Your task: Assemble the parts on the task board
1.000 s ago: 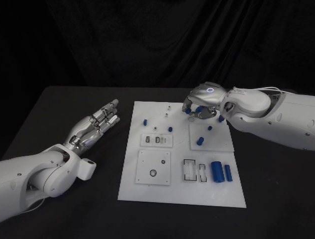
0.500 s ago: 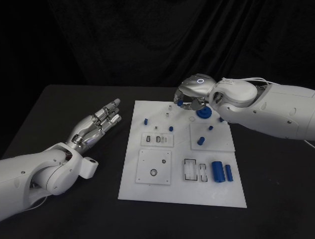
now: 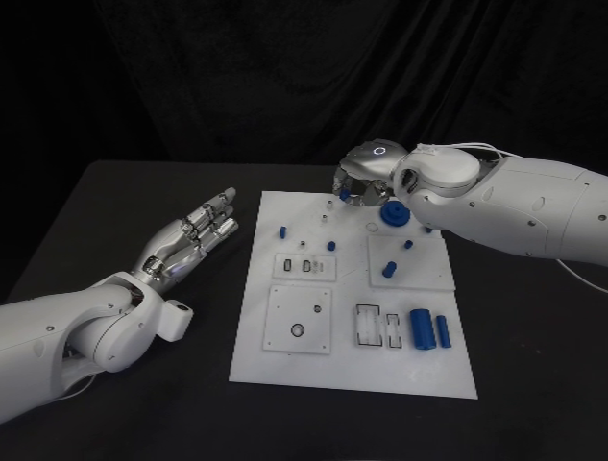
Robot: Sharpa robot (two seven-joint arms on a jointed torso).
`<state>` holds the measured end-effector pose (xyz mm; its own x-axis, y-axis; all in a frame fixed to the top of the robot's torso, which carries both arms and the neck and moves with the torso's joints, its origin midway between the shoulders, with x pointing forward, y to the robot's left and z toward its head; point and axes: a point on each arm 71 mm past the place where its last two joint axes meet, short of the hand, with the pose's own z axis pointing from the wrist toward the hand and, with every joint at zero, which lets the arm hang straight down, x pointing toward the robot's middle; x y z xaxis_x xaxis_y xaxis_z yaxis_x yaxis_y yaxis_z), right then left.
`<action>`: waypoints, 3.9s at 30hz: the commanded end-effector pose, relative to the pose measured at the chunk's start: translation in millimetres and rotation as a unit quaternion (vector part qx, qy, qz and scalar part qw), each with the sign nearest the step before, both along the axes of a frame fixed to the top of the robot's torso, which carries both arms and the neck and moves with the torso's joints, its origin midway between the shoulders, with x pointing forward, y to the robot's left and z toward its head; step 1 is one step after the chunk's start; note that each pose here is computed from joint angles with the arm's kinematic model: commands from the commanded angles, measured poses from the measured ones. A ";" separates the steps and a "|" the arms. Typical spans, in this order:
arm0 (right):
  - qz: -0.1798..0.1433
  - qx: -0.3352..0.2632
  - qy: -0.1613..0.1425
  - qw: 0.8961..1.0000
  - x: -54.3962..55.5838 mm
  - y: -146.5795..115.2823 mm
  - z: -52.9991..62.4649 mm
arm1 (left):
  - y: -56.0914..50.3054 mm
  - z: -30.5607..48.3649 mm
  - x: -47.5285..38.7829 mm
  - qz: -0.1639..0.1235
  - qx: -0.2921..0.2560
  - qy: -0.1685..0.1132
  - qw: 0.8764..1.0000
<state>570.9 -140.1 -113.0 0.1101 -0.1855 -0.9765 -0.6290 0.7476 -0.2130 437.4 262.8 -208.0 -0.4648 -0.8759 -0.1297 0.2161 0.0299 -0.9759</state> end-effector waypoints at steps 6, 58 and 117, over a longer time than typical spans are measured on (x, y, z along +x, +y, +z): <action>-0.008 -0.001 0.011 1.000 0.8 3.6 -3.0 | -1.9 10.6 -2.9 -0.018 -0.033 -0.061 0.997; 0.006 0.000 0.013 1.000 1.1 24.0 -8.1 | -3.0 9.4 -1.1 -0.022 -0.032 -0.056 0.998; -0.024 0.079 -0.034 0.996 -26.3 -63.6 24.3 | 5.1 8.8 -0.8 -0.018 -0.029 -0.054 0.998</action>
<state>545.5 -202.6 -92.4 0.1419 -0.0636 -0.9878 -0.5914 0.7948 -0.1361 439.2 269.4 -209.1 -0.4671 -0.8747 -0.1292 0.2114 0.0314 -0.9769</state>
